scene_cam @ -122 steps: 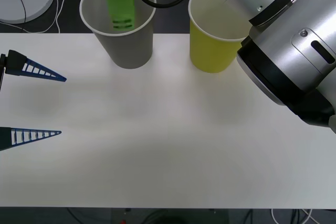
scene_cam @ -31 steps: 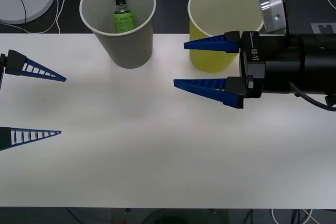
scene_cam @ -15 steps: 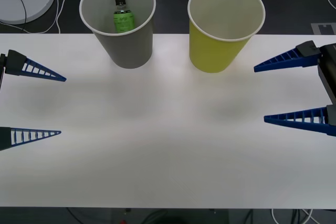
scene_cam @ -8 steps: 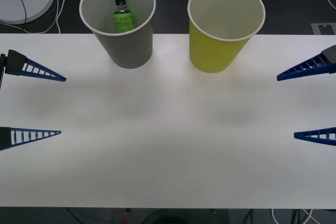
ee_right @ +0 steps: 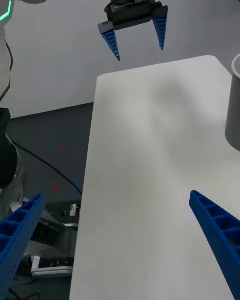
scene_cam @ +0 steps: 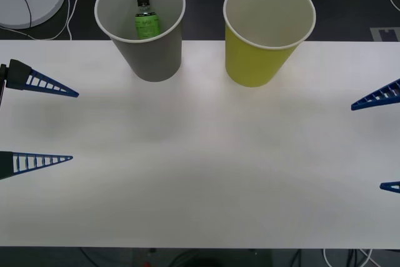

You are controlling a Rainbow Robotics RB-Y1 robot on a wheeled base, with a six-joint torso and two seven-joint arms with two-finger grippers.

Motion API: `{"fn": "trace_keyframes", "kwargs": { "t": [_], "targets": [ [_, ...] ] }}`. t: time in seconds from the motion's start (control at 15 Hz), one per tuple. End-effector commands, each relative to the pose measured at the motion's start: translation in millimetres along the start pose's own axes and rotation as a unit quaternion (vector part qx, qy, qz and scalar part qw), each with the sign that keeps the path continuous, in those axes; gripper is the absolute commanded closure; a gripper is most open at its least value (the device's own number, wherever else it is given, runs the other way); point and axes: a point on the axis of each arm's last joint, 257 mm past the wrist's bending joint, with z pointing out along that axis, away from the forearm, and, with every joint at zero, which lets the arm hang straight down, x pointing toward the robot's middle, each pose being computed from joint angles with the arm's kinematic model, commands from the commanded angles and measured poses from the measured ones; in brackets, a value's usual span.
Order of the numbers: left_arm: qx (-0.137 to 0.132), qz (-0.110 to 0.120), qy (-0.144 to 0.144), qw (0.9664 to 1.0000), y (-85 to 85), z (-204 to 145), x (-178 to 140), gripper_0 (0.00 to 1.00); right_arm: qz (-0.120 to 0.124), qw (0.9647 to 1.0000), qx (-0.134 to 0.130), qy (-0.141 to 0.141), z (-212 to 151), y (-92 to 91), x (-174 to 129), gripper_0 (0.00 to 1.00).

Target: Put the can into the green bin and the plastic bottle into the gray bin

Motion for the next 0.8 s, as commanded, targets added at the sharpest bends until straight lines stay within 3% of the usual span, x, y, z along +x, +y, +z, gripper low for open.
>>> {"fn": "trace_keyframes", "kwargs": {
  "t": [0.07, 0.53, 0.8],
  "targets": [
    [0.0, 0.0, 0.0, 1.0, 0.0, 0.0, 0.0, 0.0, -0.003, 1.0, 0.003, -0.003, -4.1, 2.1, -1.0, 0.0],
    [0.0, 0.0, 0.0, 1.0, 0.0, 0.0, 0.0, 0.0, -0.007, 0.9999, 0.008, -0.006, -5.9, 0.4, -4.0, 0.0],
    [0.0, 0.0, 0.0, 1.0, 0.0, 0.0, 0.0, 0.0, -0.007, 0.9997, 0.025, -0.002, -5.9, -7.7, -0.2, 0.0]
  ]
}}
